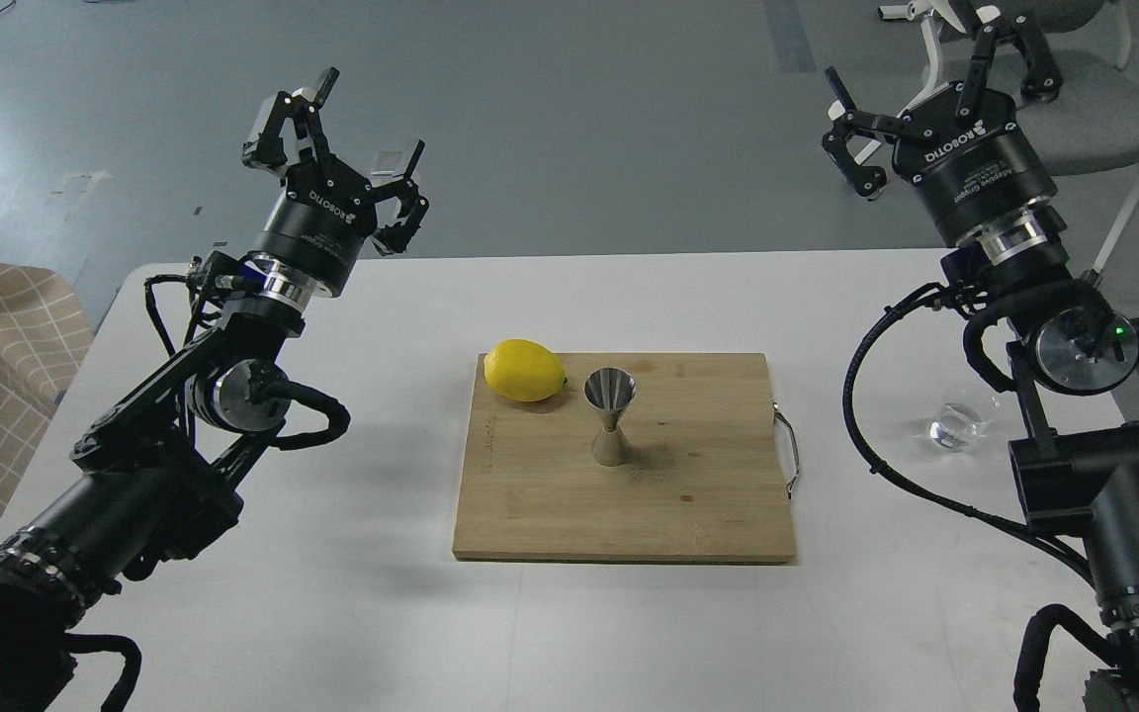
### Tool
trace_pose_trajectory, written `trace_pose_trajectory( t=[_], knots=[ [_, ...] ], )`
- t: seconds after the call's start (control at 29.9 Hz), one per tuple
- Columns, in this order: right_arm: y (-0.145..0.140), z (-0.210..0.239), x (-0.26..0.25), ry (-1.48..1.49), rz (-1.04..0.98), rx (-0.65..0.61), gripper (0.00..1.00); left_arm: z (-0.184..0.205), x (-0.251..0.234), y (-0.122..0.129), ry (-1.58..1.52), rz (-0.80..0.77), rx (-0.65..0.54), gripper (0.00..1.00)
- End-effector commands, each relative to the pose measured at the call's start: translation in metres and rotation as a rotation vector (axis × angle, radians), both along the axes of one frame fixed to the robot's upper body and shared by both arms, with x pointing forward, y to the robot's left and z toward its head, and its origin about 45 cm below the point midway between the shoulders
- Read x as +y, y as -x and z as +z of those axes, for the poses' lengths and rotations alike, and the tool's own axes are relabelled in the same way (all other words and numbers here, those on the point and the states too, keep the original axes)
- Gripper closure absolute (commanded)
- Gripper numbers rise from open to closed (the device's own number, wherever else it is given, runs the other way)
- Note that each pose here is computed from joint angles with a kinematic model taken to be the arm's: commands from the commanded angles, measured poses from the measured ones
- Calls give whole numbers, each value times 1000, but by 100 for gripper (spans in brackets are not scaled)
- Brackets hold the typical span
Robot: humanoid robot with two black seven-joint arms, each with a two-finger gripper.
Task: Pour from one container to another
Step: 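Lower the right gripper toward the small clear glass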
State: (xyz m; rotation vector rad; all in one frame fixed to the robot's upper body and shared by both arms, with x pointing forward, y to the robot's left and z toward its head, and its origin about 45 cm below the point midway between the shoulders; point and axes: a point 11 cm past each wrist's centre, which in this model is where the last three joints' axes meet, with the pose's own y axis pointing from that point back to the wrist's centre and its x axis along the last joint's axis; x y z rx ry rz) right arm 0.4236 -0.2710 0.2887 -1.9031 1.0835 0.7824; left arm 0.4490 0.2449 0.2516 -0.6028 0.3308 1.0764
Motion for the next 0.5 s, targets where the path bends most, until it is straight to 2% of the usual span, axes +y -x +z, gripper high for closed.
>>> trace_pose_trajectory(
  t=[0.0, 0.13, 0.47],
  knots=[
    [8, -9, -5, -40, -7, 22, 0, 0, 0, 0, -1, 0, 0, 2],
    [23, -16, -15, -65, -37, 45, 1, 0, 0, 0, -1, 0, 0, 2],
    [37, -36, -27, -104, -95, 177, 2, -3, 1, 0, -1, 4, 6, 2]
  ],
)
